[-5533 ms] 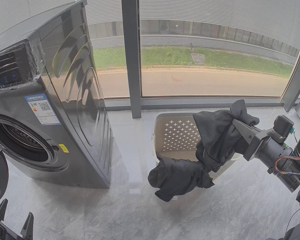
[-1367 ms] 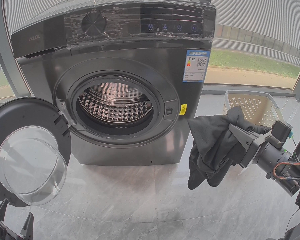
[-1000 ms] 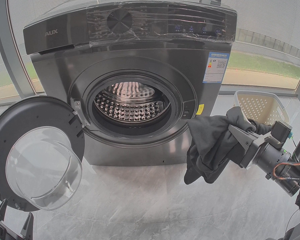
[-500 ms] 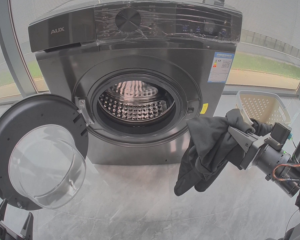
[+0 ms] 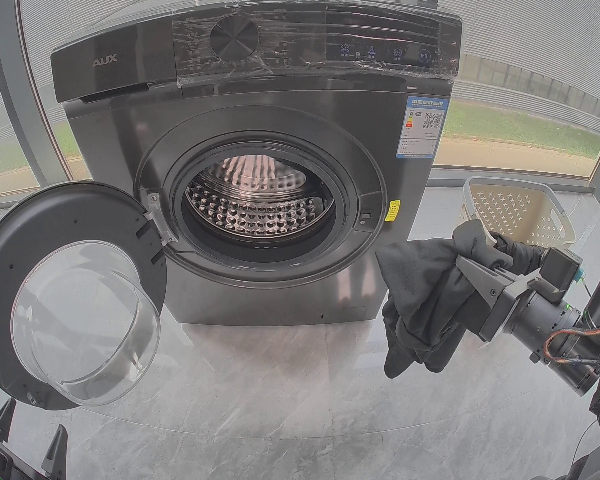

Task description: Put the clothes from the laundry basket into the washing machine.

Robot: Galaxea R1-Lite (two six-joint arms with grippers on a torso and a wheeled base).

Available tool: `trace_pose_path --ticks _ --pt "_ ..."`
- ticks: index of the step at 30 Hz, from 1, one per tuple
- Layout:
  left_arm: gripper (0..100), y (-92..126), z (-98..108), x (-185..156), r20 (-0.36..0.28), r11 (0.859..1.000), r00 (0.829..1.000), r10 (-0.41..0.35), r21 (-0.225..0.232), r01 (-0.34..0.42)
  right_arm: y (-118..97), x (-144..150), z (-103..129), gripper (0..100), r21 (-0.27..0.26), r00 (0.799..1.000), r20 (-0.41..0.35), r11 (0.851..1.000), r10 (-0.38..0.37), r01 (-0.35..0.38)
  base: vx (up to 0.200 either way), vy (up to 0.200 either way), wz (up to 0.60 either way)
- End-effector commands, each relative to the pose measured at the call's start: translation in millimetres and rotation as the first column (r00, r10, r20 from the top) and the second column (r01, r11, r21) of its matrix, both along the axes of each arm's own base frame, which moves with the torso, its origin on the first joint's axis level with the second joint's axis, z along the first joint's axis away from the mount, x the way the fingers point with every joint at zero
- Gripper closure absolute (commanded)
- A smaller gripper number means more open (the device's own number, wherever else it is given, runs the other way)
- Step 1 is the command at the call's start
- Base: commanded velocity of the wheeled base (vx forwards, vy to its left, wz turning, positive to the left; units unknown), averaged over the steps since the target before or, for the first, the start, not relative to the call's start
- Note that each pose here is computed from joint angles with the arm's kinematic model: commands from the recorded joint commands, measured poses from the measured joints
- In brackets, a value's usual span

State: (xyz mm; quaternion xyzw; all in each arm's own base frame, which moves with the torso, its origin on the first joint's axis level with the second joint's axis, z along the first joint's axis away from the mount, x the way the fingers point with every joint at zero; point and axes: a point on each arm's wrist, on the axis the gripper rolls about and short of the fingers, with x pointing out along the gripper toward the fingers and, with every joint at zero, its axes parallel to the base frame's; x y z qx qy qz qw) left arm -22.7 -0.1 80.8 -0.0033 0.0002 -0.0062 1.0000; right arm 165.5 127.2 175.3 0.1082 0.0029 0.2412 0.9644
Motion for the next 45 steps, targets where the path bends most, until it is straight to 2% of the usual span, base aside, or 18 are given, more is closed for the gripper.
trace_pose_path --ticks 1,11,20,24,30,35,39,41,42,43,44,45 --pt "0 0 -4 0 0.003 1.0 1.0 0.0 0.0 0.0 0 0 -1 100 -0.001 1.0 -0.003 1.0 0.001 -0.001 0.0 0.2 0.0" --pt "0 0 -5 0 0.004 1.0 1.0 0.002 0.002 -0.002 0 -1 -4 100 -0.011 1.0 -0.015 1.0 0.001 -0.001 0.0 0.2 0.0" --pt "0 0 -5 0 0.004 1.0 1.0 -0.001 0.016 0.001 1 -3 -7 100 -0.024 1.0 -0.025 1.0 0.016 -0.016 0.0 0.0 0.0" --pt "0 0 -5 0 0.004 1.0 1.0 0.003 0.02 -0.003 11 -5 2 100 0.005 0.998 0.008 0.998 0.059 -0.059 0.0 0.0 0.0" --pt "0 0 -5 0 0.004 1.0 1.0 -0.006 0.028 0.006 29 -1 5 100 0.039 0.994 0.002 0.993 0.11 -0.11 0.0 0.0 0.0" --pt "0 -1 -5 0 0.006 0.999 1.0 -0.025 0.045 0.024 49 8 2 100 0.059 0.991 -0.022 0.99 0.133 -0.132 0.0 0.0 0.0" --pt "0 -1 -4 0 0.01 0.999 1.0 -0.026 0.045 0.026 64 19 -6 100 0.07 0.99 -0.001 0.988 0.141 -0.14 0.0 0.0 0.0" --pt "0 -1 5 -2 0.06 1.0 0.998 -0.021 0.022 0.02 69 21 -8 100 0.079 0.99 0.009 0.987 0.142 -0.142 0.0 0.0 0.0" --pt "0 -1 37 -11 0.192 1.0 0.981 -0.025 0.011 0.023 75 27 -10 100 0.09 0.992 0.022 0.987 0.128 -0.13 0.0 0.0 0.0" --pt "0 -1 46 -13 0.221 1.0 0.975 -0.031 0.011 0.029 76 29 -11 100 0.092 0.992 0.026 0.988 0.122 -0.124 0.0 0.0 0.0" --pt "0 -1 46 -13 0.221 1.0 0.975 -0.031 0.011 0.029 76 29 -11 100 0.092 0.992 0.026 0.988 0.122 -0.124 0.0 0.0 0.0" --pt "0 -2 57 -9 0.174 0.995 0.98 -0.098 0.028 0.094 84 35 -10 100 0.103 0.994 0.041 0.989 0.101 -0.105 0.0 0.0 0.0"
